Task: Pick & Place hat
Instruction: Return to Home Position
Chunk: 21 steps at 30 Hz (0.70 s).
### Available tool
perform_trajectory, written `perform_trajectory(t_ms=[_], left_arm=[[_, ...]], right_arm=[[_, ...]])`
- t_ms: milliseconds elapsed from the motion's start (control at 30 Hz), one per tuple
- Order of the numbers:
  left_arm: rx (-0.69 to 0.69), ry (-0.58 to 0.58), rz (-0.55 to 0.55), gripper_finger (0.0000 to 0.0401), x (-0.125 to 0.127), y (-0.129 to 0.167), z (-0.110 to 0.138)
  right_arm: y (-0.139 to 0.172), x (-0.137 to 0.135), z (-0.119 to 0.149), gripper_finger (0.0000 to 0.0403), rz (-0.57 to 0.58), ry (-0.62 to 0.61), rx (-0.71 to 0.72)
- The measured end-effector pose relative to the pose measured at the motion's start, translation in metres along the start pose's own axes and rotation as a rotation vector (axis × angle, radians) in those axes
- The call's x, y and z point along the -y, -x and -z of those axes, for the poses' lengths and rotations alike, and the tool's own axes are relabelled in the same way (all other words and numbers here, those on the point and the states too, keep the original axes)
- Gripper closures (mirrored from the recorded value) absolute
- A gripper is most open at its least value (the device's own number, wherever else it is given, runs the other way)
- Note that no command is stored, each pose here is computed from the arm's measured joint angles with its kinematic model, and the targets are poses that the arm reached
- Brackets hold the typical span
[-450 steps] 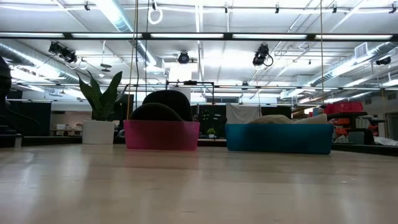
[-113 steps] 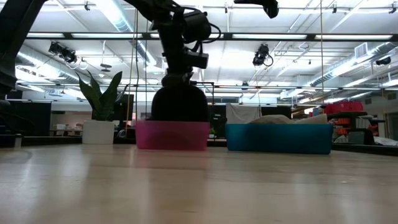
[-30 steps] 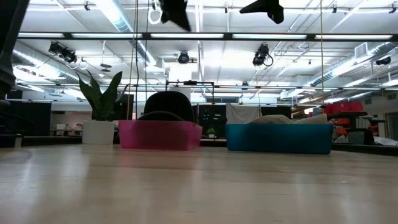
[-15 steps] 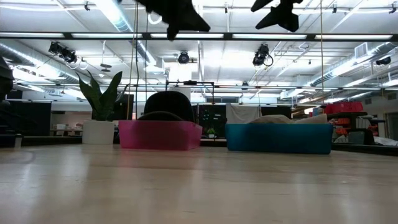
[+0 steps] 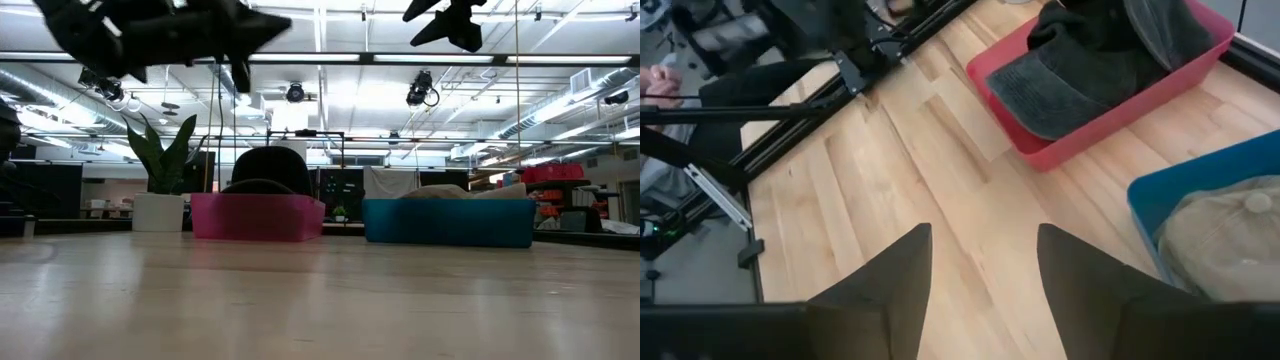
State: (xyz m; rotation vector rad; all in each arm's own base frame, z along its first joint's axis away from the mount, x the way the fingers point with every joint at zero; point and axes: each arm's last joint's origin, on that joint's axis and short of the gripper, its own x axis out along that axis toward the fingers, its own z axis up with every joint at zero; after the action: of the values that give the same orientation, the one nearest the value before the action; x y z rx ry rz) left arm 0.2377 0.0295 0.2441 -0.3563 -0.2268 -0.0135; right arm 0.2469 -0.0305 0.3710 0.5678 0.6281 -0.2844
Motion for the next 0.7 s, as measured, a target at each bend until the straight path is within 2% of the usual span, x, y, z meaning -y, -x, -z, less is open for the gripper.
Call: perform_trajectory(t_ms=[167, 300, 700], left_arm=[[0.125, -0.049, 0.048, 0.0399, 0.013, 0.029, -0.024], [0.189, -0.098, 0.063, 0.0399, 0.018, 0.053, -0.031], [0.249, -0.062, 0.054, 0.0398, 0.012, 0.104, -0.010]], right_arm=[[0.000, 0.000, 0.000, 0.0218, 0.000, -0.028, 0.001], [0.000, 0.000, 0.000, 0.0218, 0.000, -0.047, 0.002], [0.000, 0.000, -0.001, 0.0219, 0.025, -0.063, 0.025]])
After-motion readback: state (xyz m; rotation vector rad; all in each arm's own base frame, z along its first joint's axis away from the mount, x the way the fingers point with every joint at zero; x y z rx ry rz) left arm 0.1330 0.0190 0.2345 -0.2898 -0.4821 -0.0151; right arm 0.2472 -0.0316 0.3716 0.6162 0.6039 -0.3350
